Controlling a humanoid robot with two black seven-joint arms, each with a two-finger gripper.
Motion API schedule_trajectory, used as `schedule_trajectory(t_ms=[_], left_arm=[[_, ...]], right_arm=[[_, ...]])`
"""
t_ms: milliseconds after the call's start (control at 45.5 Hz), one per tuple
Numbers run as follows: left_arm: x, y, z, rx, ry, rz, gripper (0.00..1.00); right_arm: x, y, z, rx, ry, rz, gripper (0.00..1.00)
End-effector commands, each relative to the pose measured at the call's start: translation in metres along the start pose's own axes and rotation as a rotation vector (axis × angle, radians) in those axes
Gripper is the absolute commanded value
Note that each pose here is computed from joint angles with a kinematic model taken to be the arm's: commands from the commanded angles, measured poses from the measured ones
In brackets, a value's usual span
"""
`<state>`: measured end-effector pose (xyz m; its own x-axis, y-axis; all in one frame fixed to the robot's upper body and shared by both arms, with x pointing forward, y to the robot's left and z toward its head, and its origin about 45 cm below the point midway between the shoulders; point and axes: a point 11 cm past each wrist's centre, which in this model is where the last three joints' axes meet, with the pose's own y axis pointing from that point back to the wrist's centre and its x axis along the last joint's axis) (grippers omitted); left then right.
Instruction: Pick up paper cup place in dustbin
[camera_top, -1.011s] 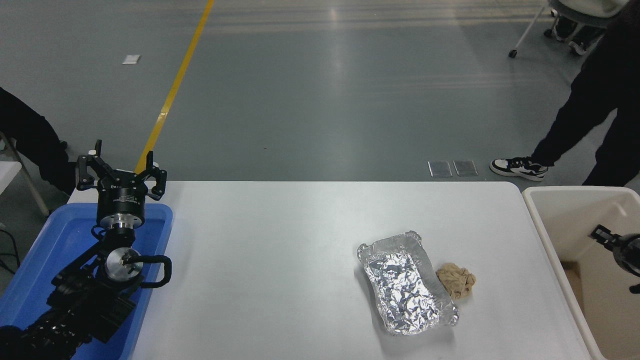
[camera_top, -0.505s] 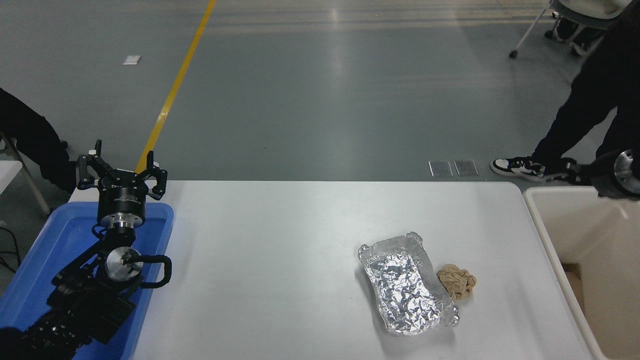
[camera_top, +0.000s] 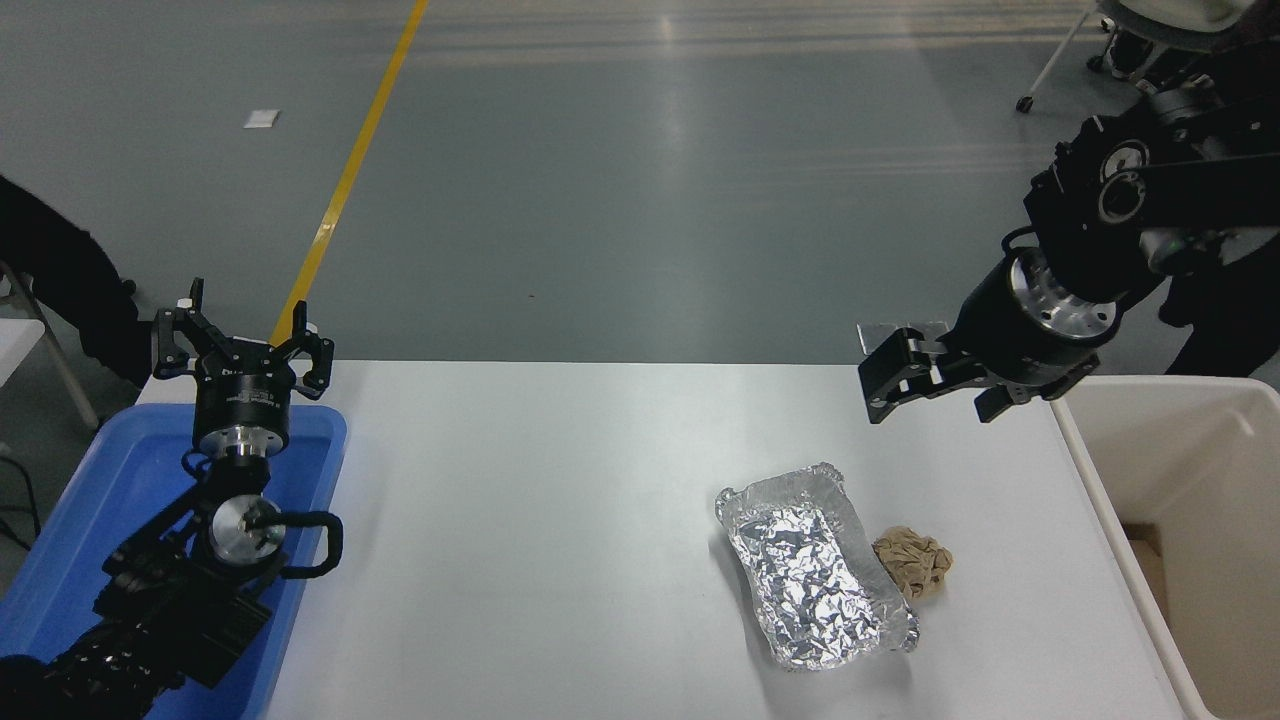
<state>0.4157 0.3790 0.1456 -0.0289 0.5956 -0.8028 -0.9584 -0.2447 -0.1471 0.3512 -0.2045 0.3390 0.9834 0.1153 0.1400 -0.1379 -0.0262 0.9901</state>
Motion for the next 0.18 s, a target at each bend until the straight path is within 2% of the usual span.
schedule_trajectory(t_ms=[0,154], left_arm=[[-0.0001,-0.0002,0.0001,-0.001,0.001,0.000,0.99],[-0.0001,-0.0002,0.0001,-0.001,0.001,0.000,0.99]], right_arm=[[-0.0015,0.0060,-0.0274,-0.043,0.050,-0.017,1.00],[-0.0017,0.0047,-0.0330,-0.039,0.053,-0.019,1.00]])
